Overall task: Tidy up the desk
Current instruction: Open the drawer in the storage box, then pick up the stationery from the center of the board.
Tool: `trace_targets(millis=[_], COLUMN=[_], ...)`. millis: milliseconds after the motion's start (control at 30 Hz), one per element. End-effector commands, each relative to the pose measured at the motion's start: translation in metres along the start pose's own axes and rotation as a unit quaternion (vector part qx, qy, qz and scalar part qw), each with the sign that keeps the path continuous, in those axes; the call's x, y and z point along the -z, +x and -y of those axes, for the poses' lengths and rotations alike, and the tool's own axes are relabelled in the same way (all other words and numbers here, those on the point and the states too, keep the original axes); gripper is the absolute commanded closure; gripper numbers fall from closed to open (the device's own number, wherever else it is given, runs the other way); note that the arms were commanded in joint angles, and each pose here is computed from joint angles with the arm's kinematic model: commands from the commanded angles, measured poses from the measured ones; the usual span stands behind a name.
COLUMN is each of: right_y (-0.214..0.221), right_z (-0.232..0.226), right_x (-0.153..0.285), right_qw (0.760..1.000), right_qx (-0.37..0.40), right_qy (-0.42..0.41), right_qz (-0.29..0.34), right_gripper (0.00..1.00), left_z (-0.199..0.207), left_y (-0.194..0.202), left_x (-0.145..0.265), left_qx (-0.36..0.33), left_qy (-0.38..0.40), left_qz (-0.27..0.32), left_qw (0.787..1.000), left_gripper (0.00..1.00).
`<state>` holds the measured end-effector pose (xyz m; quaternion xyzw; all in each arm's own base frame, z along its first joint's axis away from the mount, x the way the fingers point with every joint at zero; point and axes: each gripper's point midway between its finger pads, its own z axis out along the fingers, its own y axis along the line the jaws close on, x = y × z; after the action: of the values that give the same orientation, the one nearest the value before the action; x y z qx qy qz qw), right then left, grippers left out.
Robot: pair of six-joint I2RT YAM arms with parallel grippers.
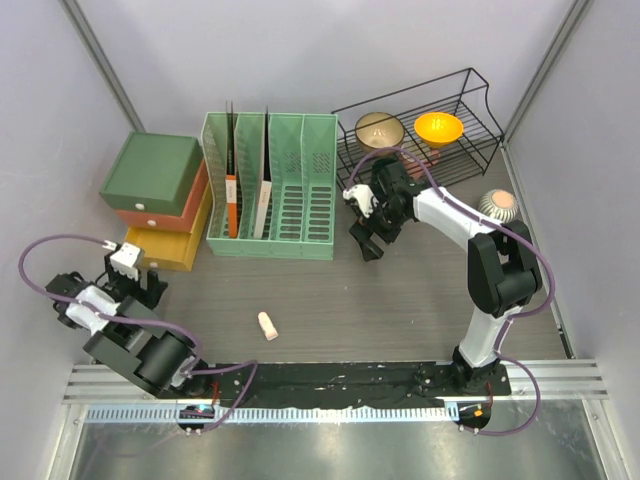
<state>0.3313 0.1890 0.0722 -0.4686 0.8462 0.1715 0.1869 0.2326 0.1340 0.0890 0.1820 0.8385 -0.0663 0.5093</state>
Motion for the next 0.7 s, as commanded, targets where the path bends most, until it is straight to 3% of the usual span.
trace_targets(millis=[0,67,133,400,467,567,633,667], right_y=[-0.019,-0.022,-0.026,-0.046,-0.046,-0.051,-0.054,-0.055], right_z=[0.009,0.013,0.013,0.01,0.007,0.003,-0.001,-0.001], right_x=[0.018,0.02,0.022,0.029,0.027,0.028,0.029,0.03], right_qw=[0.999,0.999,0.999,0.998,0.999,0.999,0.999,0.998], right_qx=[-0.003,-0.007,-0.012,-0.029,-0.035,-0.04,-0.039,-0.039], right_qy=[0.03,0.04,0.038,0.032,0.025,0.021,0.02,0.022], right_qz=[0.015,0.015,0.018,0.034,0.028,0.029,0.031,0.034], right_gripper=[0.0,0.01,0.0,0.01,0.0,0.0,0.0,0.0], left_z=[0.049,0.06,0.085,0.138,0.139,0.163,0.187,0.208], left_y=[-0.041,-0.059,-0.071,-0.097,-0.104,-0.11,-0.111,-0.112], left_x=[0.026,0.033,0.04,0.033,0.023,0.011,0.004,0.002], left_qx=[-0.05,-0.11,-0.107,-0.154,-0.206,-0.253,-0.292,-0.321], left_qy=[0.074,0.092,0.129,0.244,0.23,0.246,0.277,0.313], left_qz=[0.021,0.042,0.05,-0.003,-0.008,-0.025,-0.045,-0.045], left_qw=[0.996,0.989,0.984,0.957,0.951,0.935,0.914,0.893], left_gripper=[0.18,0.1,0.04,0.05,0.05,0.05,0.05,0.04])
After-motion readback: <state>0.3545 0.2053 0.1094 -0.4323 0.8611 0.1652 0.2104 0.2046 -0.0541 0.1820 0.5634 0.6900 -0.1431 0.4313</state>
